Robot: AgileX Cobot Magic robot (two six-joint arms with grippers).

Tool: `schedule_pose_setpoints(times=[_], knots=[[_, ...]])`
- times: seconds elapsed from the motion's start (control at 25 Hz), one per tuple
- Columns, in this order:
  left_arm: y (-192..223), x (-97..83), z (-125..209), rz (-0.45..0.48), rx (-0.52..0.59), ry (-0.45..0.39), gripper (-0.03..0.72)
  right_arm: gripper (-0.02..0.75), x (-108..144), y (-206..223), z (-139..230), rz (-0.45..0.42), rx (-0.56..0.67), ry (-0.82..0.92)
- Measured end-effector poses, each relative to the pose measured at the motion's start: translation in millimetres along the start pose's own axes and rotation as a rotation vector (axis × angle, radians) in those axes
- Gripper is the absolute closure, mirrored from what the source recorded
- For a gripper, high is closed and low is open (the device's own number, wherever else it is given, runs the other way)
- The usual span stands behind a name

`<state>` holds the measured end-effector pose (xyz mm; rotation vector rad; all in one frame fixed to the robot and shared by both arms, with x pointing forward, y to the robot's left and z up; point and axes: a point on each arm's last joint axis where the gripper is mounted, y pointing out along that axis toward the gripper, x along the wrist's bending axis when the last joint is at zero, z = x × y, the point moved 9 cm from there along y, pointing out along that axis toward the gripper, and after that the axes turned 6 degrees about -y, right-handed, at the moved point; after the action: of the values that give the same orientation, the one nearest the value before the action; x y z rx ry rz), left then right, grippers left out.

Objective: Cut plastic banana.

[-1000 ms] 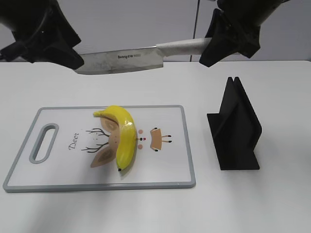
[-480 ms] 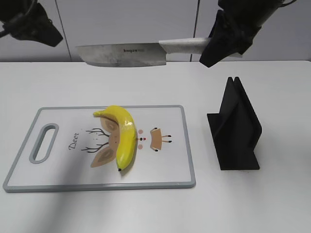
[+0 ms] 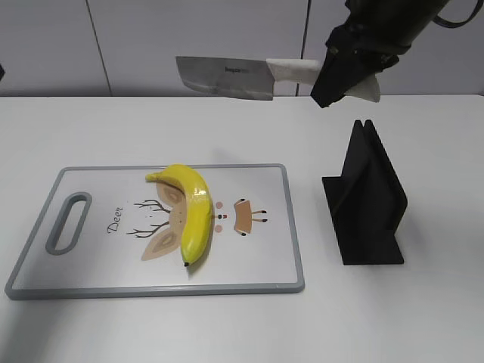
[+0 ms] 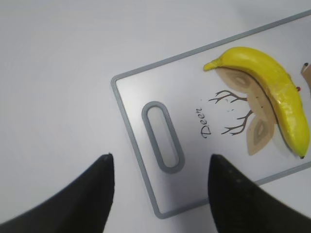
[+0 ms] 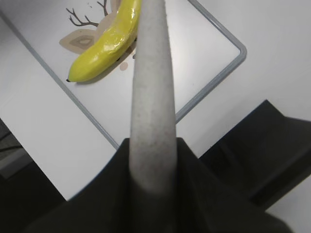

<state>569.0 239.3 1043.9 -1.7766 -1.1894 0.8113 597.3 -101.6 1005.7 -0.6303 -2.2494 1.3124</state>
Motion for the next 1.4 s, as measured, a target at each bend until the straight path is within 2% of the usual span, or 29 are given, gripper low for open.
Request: schedule_pose_setpoints(times=[0.16, 0.4, 0.64, 0.8, 1.04, 1.2, 1.4], knots=[[-8.1, 8.2, 12.0, -0.007, 0.040, -0.084, 0.096, 0.573, -3.0, -7.7, 5.3, 0.042, 0.017, 0.155], [-41.3, 3.3, 18.6, -0.035, -0.033, -0.117, 0.097, 0.573, -7.1, -59.3, 11.2, 0.211, -0.043, 0.295], [-54.5, -8.8, 68.7, -0.049, -0.040, -0.131, 0.097, 0.573, 2.6, -103.2, 17.9, 0.297, -0.147, 0.382], [-54.2, -13.0, 104.2, -0.078, -0.075, -0.148, 0.097, 0.573, 8.9, -103.3, 36.1, 0.313, -0.167, 0.420], [-55.6, -23.9, 154.4, -0.099, -0.169, -0.171, 0.097, 0.573, 3.3, -92.6, 67.2, 0.393, -0.217, 0.522], [-62.2, -31.0, 183.9, -0.113, -0.250, -0.197, 0.097, 0.573, 3.1, -74.3, 91.7, 0.404, -0.175, 0.586], [-68.7, -38.6, 211.5, -0.127, -0.368, -0.192, 0.097, 0.573, 3.8, -56.0, 108.3, 0.395, -0.138, 0.634]])
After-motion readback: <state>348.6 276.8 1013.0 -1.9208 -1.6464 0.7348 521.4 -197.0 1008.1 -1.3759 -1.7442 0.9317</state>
